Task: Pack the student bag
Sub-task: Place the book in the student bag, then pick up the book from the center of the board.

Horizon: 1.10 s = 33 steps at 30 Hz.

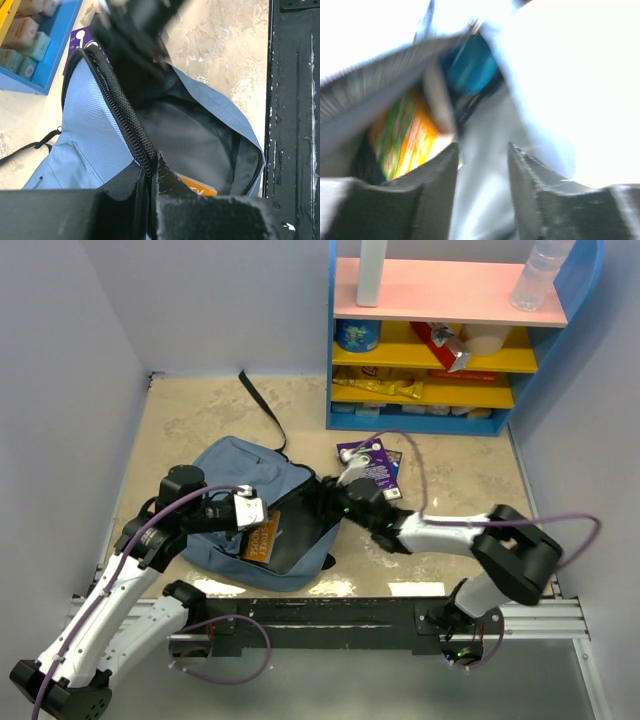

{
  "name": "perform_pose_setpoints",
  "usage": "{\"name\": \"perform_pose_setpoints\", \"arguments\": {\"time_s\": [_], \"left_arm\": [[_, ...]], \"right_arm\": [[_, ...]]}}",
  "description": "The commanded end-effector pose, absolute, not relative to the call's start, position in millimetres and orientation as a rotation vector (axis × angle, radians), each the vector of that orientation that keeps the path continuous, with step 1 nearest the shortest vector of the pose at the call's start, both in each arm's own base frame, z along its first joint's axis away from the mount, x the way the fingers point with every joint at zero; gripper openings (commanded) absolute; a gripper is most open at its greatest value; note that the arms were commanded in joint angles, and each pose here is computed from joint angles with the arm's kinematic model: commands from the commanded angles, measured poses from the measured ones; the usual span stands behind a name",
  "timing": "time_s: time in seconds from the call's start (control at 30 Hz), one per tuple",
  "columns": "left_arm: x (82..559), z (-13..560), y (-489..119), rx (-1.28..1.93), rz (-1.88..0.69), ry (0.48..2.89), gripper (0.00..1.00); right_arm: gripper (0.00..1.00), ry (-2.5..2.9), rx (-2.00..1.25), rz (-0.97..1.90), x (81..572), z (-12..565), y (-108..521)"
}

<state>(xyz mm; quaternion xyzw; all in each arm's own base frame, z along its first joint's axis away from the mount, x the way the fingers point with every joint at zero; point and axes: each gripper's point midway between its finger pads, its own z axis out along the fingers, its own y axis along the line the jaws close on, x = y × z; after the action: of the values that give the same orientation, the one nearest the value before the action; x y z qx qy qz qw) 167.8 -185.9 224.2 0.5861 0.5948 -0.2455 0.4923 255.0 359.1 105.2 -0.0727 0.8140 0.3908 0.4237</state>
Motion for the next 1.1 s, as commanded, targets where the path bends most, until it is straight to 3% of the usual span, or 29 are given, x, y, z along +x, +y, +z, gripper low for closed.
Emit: {"name": "perform_pose_setpoints", "arguments": {"time_s": [0.0, 0.07, 0.23, 0.43, 0.57, 0.83, 1.07], "left_arm": [[165.2, 251.8, -197.0, 1.429, -0.612, 1.281, 0.00], [165.6, 251.5, -197.4, 1.426, -0.614, 1.282, 0.00], [165.6, 253.1, -198.1, 1.428, -0.620, 1.282, 0.00], [165.4, 256.5, -197.9, 1.428, -0.617, 1.278, 0.00], [164.6, 255.5, -197.6, 1.433, -0.616, 1.275, 0.00], [163.5, 257.6, -199.3, 1.429, -0.634, 1.273, 0.00], [163.5, 256.6, -199.5, 1.427, -0.636, 1.271, 0.00]], "right_arm": [[0.53, 1.963, -0.066, 0.854, 287.4, 153.1, 290.7], [0.59, 1.956, 0.006, 0.779, 299.9, 162.8, 253.8], [0.83, 2.013, 0.224, 0.544, 331.4, 143.8, 171.0], [0.93, 2.150, 0.513, 0.576, 323.0, 83.4, 113.1], [0.99, 2.196, 0.582, 0.682, 311.4, 55.6, 108.4], [0.99, 2.144, 0.671, 1.015, 307.3, 45.5, 124.6], [0.94, 2.169, 0.734, 1.071, 305.0, 29.6, 129.9]]}}
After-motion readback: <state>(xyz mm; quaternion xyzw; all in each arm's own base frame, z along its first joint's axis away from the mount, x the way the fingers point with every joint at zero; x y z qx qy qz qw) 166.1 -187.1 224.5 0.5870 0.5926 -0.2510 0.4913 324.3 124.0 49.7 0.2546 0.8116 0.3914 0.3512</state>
